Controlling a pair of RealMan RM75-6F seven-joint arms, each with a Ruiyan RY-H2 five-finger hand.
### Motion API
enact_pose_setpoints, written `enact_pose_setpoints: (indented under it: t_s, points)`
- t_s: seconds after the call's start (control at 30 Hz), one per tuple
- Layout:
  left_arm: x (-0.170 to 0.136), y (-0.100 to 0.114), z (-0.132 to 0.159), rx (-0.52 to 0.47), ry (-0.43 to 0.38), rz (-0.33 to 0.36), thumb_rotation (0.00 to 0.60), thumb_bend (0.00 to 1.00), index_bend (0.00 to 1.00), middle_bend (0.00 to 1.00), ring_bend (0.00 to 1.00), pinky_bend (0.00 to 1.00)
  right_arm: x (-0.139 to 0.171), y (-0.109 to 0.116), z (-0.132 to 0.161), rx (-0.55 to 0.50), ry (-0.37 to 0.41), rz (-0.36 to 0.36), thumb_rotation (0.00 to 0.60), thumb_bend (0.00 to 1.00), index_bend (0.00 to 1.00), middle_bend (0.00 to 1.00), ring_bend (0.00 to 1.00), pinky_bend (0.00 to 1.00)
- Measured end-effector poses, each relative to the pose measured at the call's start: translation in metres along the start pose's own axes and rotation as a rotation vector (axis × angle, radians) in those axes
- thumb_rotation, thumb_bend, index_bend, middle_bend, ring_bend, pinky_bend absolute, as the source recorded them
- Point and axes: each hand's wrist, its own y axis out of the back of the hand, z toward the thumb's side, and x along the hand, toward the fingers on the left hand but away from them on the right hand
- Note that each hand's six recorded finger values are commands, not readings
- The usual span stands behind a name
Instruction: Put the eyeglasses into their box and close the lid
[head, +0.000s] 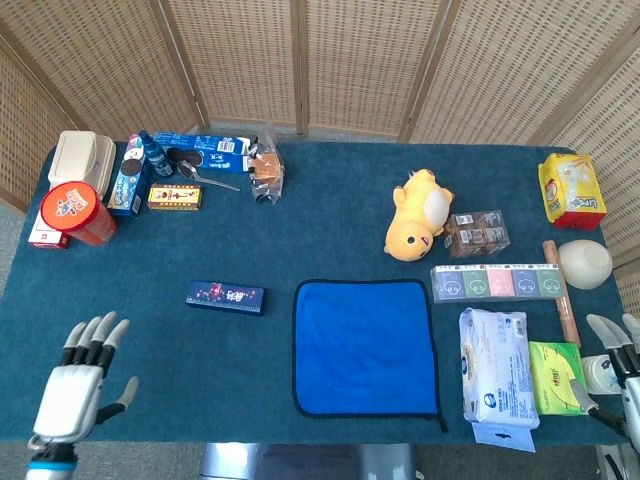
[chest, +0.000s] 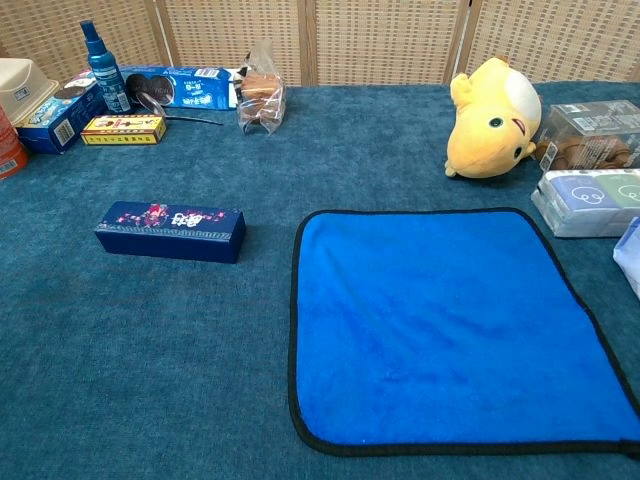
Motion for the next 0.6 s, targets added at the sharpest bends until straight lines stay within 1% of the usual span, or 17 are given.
enact_pose_setpoints:
  t_s: [0.1, 0.23, 0.47, 0.6]
  points:
    - [-0.019, 0.002, -0.015, 0.000, 0.045, -0.002, 0.509, 0.33, 0.00, 0.00, 0.00, 0.00, -0.006, -0.007, 0.003, 0.047, 0.003, 0.020, 0.600, 0.28, 0.10, 0.15, 0.01, 0.11]
    - [-0.032, 0.006, -0.027, 0.015, 0.069, 0.000, 0.513, 0.33, 0.00, 0.00, 0.00, 0.00, -0.012, -0.018, 0.007, 0.087, 0.003, 0.041, 0.600, 0.28, 0.10, 0.15, 0.01, 0.11]
    - [-0.036, 0.014, -0.032, 0.019, 0.077, 0.032, 0.515, 0.33, 0.00, 0.00, 0.00, 0.00, -0.020, -0.032, 0.012, 0.109, -0.004, 0.068, 0.599, 0.28, 0.11, 0.15, 0.00, 0.11]
    - [-0.033, 0.022, -0.032, 0.011, 0.071, 0.073, 0.525, 0.33, 0.00, 0.00, 0.00, 0.00, -0.022, -0.037, 0.013, 0.105, -0.014, 0.071, 0.600, 0.28, 0.11, 0.15, 0.00, 0.11]
